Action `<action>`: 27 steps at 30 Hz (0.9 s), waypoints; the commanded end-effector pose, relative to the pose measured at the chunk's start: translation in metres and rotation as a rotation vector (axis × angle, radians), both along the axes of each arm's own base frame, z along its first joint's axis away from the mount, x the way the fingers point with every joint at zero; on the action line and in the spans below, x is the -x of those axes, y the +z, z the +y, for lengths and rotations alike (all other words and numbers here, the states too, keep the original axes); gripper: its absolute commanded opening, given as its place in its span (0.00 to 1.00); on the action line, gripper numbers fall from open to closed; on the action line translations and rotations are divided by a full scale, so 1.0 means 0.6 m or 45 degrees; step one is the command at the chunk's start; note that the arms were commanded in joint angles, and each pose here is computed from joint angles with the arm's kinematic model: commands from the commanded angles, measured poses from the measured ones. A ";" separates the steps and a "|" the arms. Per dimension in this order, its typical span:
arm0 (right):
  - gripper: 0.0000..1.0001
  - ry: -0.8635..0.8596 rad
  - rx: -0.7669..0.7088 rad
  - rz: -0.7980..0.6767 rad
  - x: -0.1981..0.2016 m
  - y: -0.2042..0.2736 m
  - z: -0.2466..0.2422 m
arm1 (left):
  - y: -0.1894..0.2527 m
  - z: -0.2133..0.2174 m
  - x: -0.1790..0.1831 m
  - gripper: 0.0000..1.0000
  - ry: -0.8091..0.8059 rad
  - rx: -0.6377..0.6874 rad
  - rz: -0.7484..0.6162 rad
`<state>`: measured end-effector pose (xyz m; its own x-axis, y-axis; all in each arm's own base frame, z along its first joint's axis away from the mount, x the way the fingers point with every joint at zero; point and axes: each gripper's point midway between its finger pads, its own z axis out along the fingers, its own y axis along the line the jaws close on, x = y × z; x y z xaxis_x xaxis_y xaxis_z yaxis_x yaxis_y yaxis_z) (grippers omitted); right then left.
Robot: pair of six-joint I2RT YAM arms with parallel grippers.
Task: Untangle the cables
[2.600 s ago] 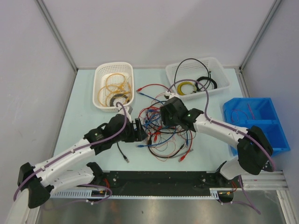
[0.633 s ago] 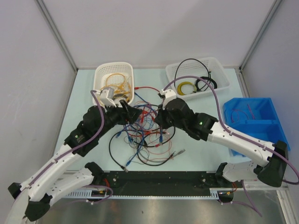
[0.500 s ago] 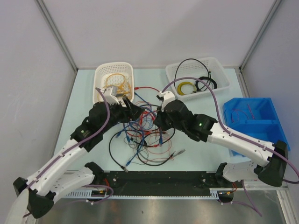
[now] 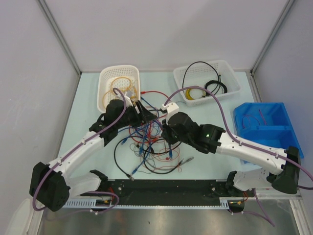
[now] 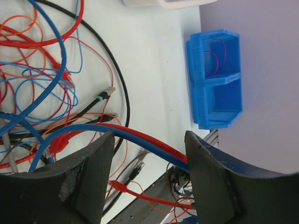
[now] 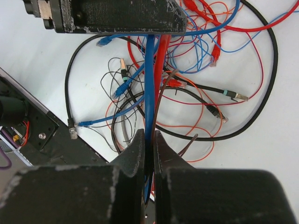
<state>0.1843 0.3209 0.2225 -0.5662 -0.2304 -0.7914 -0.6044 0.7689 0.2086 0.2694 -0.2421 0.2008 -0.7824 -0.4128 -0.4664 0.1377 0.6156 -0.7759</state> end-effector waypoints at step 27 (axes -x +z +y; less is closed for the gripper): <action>0.00 -0.009 0.140 -0.180 0.005 -0.008 0.006 | 0.051 -0.059 0.024 0.82 -0.237 0.345 0.171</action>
